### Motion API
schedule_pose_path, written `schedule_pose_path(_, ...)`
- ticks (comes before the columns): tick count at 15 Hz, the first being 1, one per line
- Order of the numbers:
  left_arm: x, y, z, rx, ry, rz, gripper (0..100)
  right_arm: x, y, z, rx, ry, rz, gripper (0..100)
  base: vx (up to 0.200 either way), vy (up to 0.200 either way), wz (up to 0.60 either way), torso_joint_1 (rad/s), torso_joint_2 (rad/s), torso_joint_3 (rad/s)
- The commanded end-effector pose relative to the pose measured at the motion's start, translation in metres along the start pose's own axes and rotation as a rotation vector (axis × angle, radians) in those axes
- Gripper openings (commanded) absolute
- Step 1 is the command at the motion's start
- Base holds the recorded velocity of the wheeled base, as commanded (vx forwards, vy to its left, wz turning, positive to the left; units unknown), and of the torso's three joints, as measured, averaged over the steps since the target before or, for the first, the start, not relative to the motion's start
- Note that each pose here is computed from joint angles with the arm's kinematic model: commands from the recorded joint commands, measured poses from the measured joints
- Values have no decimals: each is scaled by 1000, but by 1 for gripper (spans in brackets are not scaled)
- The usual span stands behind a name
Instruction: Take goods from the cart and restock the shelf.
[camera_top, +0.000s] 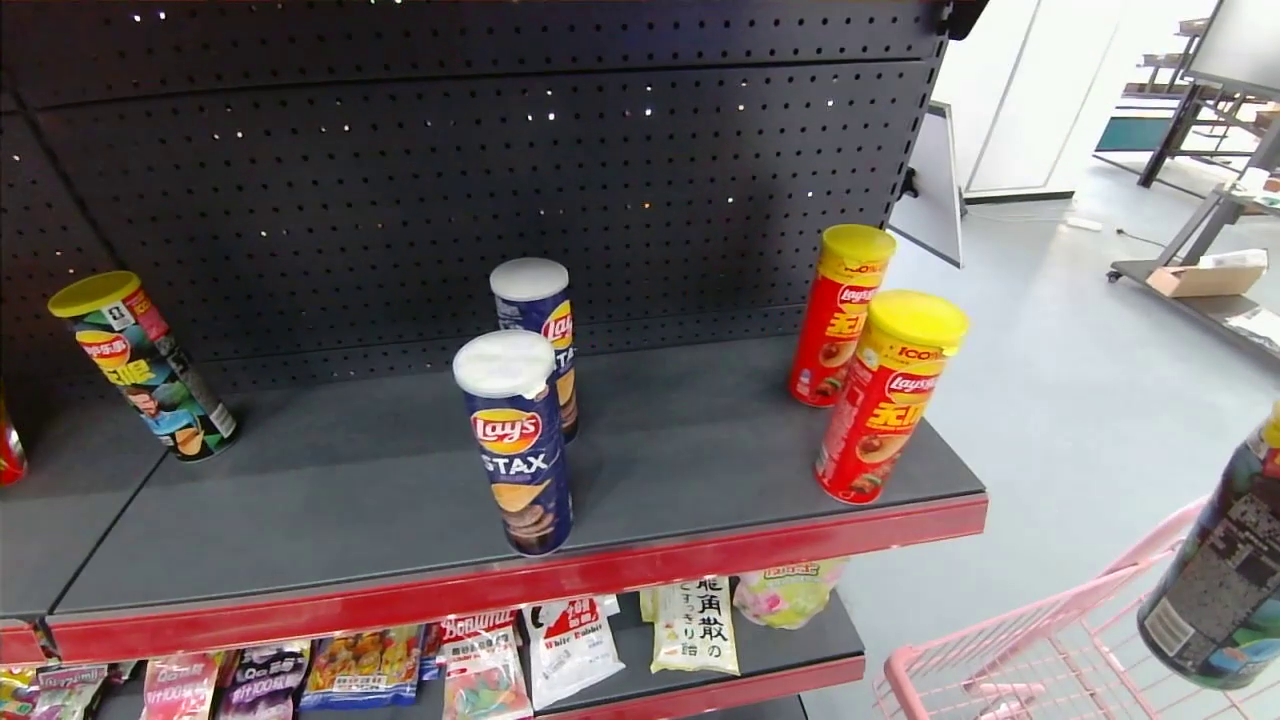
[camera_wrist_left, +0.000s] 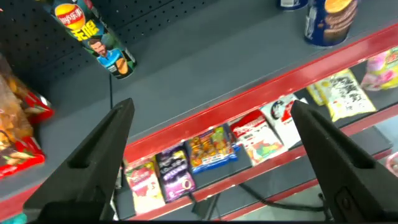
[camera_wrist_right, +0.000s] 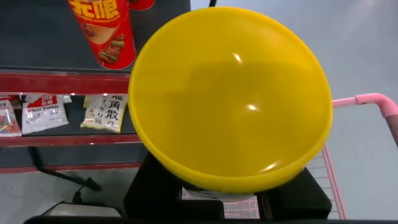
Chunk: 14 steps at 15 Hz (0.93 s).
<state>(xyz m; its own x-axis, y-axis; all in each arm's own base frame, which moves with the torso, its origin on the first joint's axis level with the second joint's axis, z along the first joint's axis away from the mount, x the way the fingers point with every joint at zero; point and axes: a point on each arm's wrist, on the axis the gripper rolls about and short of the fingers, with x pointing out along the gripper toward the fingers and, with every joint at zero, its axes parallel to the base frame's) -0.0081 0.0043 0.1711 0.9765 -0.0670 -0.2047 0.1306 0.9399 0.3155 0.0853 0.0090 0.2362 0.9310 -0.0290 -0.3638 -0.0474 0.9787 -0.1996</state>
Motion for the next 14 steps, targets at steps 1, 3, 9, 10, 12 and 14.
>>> schedule_pose_path(1, -1, 0, 0, 3, -5, 2, 100, -1, -1, -1, 3, -3, -12, 0, 0, 0, 0, 0, 0, 0)
schedule_pose_path(3, -1, 0, -1, 3, -3, 3, 100, -1, -1, -1, 3, 0, -11, 0, 0, 100, 0, -1, 1, 1)
schedule_pose_path(9, -1, 0, -2, 3, -1, 3, 100, 1, 0, -3, -1, 14, -9, 0, 0, 200, 0, 1, 5, 2)
schedule_pose_path(10, -1, 0, -2, 3, -1, 3, 100, 2, 0, -3, -1, 14, -9, 0, 0, 200, 0, -2, 2, 7)
schedule_pose_path(12, -1, 0, -2, 3, -1, 3, 100, 2, 0, -4, -2, 18, -8, 0, 0, 200, 0, 5, -2, 5)
schedule_pose_path(14, -1, 0, -2, 3, -1, 3, 100, 3, 0, -4, 0, 20, -8, 0, 0, 200, 0, 5, 2, 5)
